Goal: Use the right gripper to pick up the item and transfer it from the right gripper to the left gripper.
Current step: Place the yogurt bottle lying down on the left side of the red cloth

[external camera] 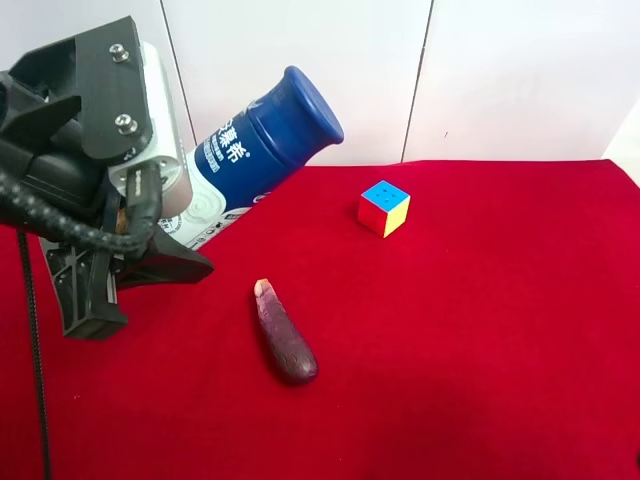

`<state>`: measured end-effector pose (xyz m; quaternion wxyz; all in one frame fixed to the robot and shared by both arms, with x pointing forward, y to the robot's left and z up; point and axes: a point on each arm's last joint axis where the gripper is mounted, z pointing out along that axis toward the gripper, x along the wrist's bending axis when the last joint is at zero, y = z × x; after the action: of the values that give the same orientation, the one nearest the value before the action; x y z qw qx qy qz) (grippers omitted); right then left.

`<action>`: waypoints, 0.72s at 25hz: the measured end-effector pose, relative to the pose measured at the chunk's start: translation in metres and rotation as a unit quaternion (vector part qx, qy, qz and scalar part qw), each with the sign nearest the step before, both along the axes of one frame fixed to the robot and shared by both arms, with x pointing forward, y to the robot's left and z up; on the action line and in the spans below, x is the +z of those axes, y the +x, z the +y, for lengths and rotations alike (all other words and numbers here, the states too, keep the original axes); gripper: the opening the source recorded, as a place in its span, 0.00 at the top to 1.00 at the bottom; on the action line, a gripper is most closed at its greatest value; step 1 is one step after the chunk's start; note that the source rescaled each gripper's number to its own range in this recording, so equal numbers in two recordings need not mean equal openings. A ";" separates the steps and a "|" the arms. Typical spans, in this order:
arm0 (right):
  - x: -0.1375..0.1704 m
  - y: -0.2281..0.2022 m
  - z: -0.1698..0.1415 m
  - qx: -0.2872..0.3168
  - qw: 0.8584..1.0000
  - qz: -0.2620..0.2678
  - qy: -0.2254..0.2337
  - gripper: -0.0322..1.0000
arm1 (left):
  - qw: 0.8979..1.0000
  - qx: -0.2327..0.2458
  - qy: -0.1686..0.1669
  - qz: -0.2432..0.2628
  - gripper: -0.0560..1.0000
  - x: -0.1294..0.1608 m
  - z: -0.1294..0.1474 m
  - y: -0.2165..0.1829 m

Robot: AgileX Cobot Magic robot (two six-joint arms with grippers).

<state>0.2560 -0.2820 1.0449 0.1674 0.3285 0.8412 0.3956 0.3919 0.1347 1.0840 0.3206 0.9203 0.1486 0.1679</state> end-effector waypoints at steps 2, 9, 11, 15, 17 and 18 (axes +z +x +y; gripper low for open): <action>0.001 -0.003 -0.006 -0.051 0.998 -0.014 0.014 0.00 | 1.000 0.010 -0.005 0.007 0.87 0.000 0.000 0.000; 0.002 -0.018 -0.019 -0.206 0.975 -0.072 0.051 0.00 | 0.995 0.089 -0.040 0.032 0.87 0.001 0.001 0.004; 0.002 -0.020 -0.020 -0.227 0.969 -0.078 0.053 0.00 | 0.991 0.127 -0.042 0.031 0.87 0.000 0.003 0.009; 0.002 -0.020 -0.019 -0.241 0.966 -0.079 0.052 0.00 | 0.980 0.195 -0.033 0.028 0.87 -0.007 0.004 0.021; 0.002 -0.020 -0.019 -0.241 0.966 -0.079 0.052 0.00 | 0.973 0.225 -0.027 0.034 0.87 -0.013 0.004 0.028; 0.002 -0.020 -0.019 -0.241 0.966 -0.079 0.052 0.00 | 0.969 0.241 -0.027 0.038 0.87 -0.016 0.005 0.032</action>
<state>0.2360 -0.3014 1.0466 0.3063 0.4976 0.6997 0.4109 0.4237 0.1394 1.0679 0.2891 0.8542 0.3825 0.2010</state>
